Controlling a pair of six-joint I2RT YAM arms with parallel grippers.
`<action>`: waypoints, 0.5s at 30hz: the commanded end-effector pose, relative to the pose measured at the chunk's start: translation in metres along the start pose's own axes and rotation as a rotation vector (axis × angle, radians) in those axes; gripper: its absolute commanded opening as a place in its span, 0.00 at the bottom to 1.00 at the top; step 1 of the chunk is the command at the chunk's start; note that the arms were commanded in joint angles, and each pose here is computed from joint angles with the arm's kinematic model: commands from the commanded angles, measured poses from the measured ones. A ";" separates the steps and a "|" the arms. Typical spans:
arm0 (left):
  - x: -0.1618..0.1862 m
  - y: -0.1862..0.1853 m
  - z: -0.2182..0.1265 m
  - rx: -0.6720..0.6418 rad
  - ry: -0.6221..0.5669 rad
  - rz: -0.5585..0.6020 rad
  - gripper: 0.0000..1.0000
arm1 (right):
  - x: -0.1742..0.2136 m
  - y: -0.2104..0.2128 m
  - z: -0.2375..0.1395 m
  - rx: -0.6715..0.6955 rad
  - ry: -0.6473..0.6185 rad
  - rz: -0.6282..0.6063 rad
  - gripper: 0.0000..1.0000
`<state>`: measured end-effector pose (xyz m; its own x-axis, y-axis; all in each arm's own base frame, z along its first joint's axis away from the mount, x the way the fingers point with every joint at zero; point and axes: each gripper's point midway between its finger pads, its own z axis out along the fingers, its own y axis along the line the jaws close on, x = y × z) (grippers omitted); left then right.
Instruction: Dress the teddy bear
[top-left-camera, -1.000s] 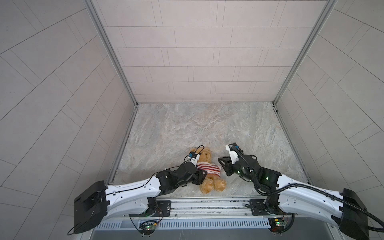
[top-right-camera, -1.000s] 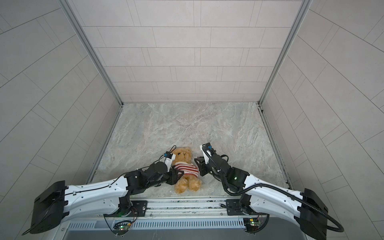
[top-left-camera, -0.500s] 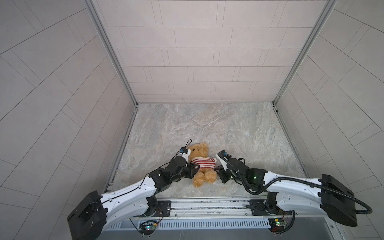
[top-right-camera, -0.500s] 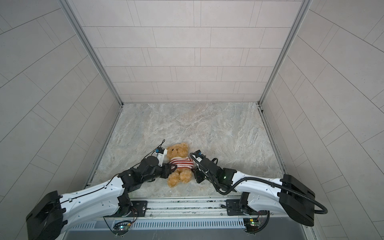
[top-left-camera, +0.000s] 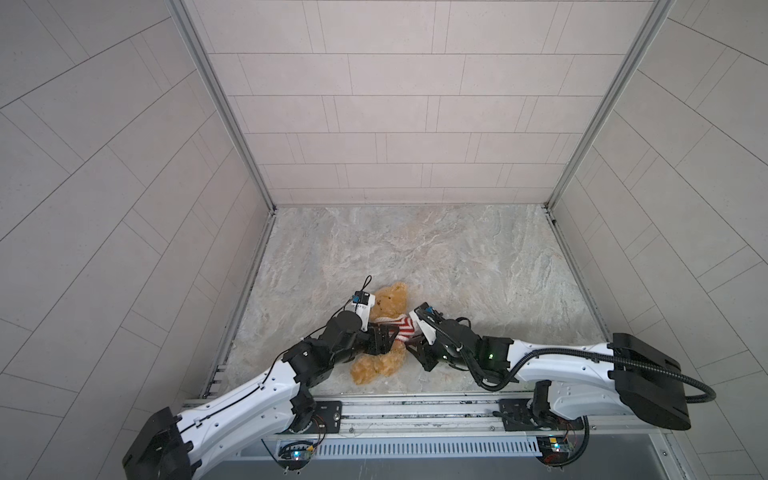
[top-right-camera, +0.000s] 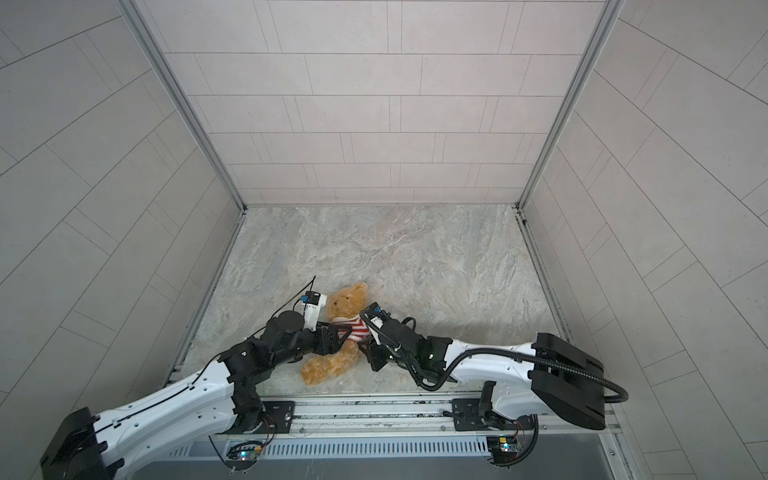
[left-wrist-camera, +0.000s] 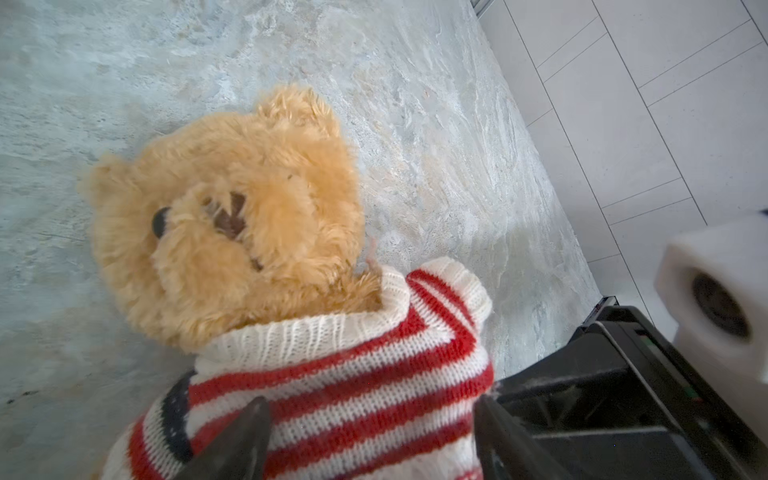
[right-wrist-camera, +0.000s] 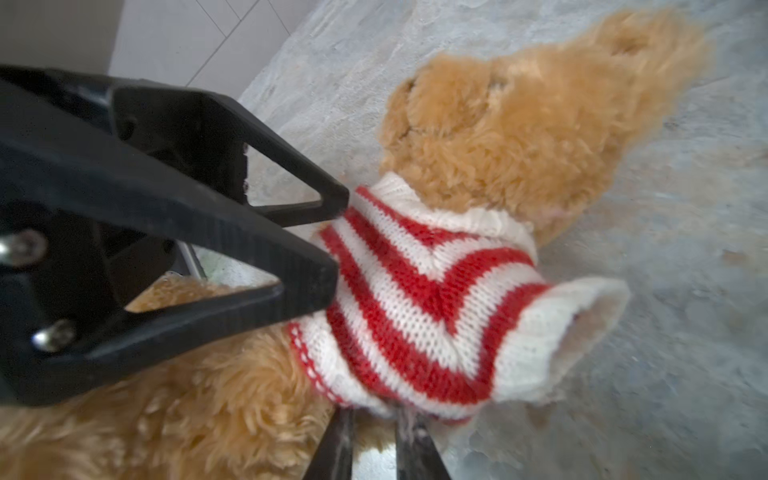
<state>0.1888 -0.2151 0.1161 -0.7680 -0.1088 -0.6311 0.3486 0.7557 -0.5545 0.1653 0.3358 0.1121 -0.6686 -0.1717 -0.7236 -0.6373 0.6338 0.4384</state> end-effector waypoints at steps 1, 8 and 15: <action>0.014 0.011 0.004 -0.040 0.048 -0.034 0.73 | -0.012 0.016 0.000 -0.059 -0.039 0.030 0.22; 0.042 0.035 0.015 -0.082 0.085 -0.067 0.64 | -0.023 -0.006 -0.029 0.063 -0.082 -0.041 0.23; 0.052 0.043 0.015 -0.094 0.105 -0.034 0.63 | -0.032 -0.040 -0.042 0.152 -0.078 -0.031 0.32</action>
<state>0.1841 -0.2091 0.0770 -0.8027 -0.1290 -0.5822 0.2864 0.7730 -0.5661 0.1932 0.2953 0.1572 -0.5955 -0.0782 -0.7995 -0.6039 0.7000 0.3813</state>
